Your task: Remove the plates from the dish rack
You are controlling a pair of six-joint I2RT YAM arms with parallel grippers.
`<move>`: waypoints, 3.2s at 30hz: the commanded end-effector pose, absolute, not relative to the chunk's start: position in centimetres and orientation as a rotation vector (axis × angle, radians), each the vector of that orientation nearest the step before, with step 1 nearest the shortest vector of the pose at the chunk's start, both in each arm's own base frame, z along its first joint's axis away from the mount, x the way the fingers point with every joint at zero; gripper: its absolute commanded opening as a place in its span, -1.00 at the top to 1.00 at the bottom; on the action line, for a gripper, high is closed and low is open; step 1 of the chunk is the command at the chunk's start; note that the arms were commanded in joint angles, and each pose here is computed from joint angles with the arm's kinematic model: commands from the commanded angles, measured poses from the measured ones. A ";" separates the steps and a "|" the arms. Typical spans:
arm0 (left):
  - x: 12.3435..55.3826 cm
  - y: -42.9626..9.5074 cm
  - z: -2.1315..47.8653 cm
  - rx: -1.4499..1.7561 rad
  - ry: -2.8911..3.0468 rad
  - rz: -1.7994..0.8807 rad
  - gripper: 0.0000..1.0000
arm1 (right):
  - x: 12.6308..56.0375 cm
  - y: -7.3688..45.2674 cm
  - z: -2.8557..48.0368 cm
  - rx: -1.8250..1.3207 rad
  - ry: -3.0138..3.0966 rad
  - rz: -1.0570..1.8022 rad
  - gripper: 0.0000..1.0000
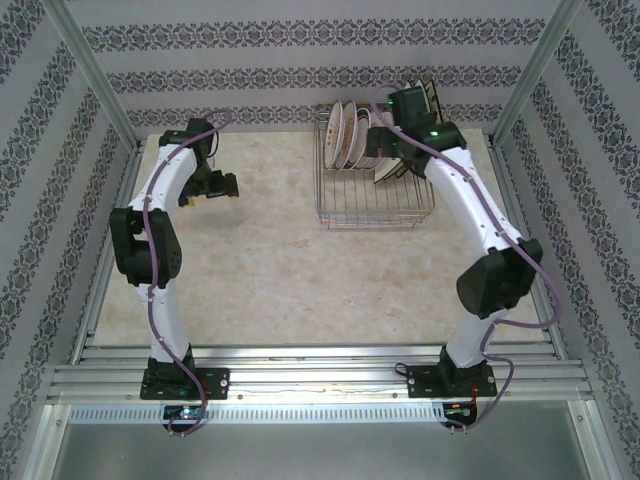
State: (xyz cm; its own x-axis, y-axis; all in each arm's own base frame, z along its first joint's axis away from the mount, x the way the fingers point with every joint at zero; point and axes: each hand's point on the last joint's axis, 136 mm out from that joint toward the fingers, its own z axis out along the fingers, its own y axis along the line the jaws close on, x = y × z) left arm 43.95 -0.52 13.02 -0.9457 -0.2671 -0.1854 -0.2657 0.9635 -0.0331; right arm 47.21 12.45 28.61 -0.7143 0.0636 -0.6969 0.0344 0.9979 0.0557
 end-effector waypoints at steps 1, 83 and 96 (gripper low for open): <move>42.3 -0.7 16.0 -0.387 2.930 -0.002 -1.00 | 47.5 14.2 27.4 0.021 2.459 0.031 -0.96; 41.7 1.1 19.3 -0.354 2.762 0.111 -0.99 | 59.9 24.6 28.6 0.146 2.062 0.122 1.00; 41.8 1.0 19.1 -0.356 2.759 0.103 -0.99 | 56.1 22.4 34.9 0.093 2.041 0.087 1.00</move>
